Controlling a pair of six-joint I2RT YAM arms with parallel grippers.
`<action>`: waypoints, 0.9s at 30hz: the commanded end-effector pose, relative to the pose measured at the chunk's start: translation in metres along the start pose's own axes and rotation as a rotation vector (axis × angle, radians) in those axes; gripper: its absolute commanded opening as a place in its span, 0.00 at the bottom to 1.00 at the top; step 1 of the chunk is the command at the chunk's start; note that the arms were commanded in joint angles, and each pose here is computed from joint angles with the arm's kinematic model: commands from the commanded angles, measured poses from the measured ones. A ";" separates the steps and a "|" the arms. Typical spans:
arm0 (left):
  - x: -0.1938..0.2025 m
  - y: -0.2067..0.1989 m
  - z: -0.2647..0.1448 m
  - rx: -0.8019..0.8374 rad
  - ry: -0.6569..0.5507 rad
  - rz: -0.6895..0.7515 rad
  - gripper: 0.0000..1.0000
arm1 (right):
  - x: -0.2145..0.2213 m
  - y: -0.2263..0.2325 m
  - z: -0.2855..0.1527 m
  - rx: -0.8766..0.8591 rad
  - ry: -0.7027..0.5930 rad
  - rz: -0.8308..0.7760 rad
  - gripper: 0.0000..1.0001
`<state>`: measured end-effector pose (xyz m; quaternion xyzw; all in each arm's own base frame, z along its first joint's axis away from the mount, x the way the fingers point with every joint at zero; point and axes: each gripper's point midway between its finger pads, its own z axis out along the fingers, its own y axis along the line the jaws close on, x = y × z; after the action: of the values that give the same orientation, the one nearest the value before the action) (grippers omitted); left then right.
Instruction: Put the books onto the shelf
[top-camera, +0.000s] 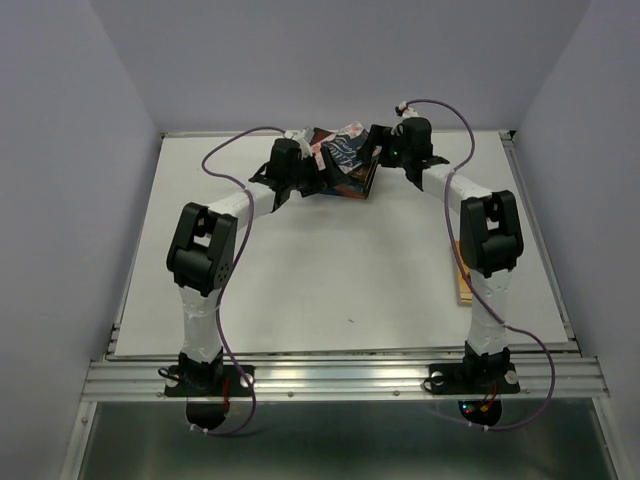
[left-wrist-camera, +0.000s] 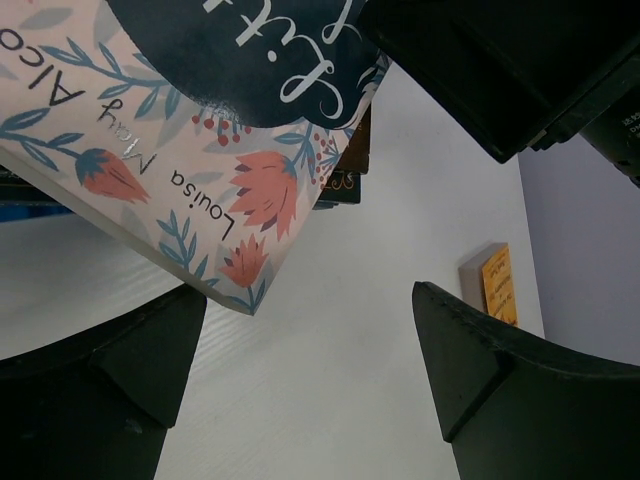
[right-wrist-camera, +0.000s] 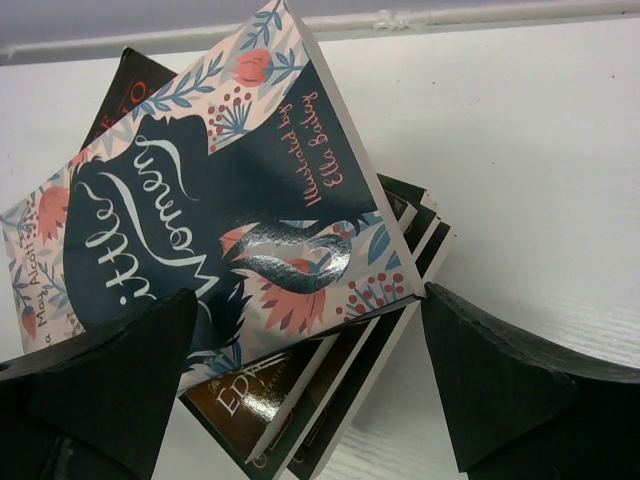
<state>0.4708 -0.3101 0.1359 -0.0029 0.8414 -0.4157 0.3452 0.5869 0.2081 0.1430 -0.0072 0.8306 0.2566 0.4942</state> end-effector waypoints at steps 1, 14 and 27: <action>-0.033 -0.032 -0.005 0.057 -0.080 0.041 0.96 | -0.031 0.023 -0.015 -0.072 -0.075 -0.123 0.98; -0.053 -0.036 -0.023 0.008 -0.152 0.007 0.77 | -0.021 0.049 -0.034 -0.165 -0.043 -0.345 0.93; -0.075 -0.014 -0.042 -0.083 -0.179 0.031 0.69 | 0.021 0.072 -0.062 -0.219 0.021 -0.353 0.90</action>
<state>0.4866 -0.2684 0.1314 -0.0752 0.8615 -0.3591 0.3510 0.5259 0.2196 0.1506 -0.1759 0.8185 0.2202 0.5007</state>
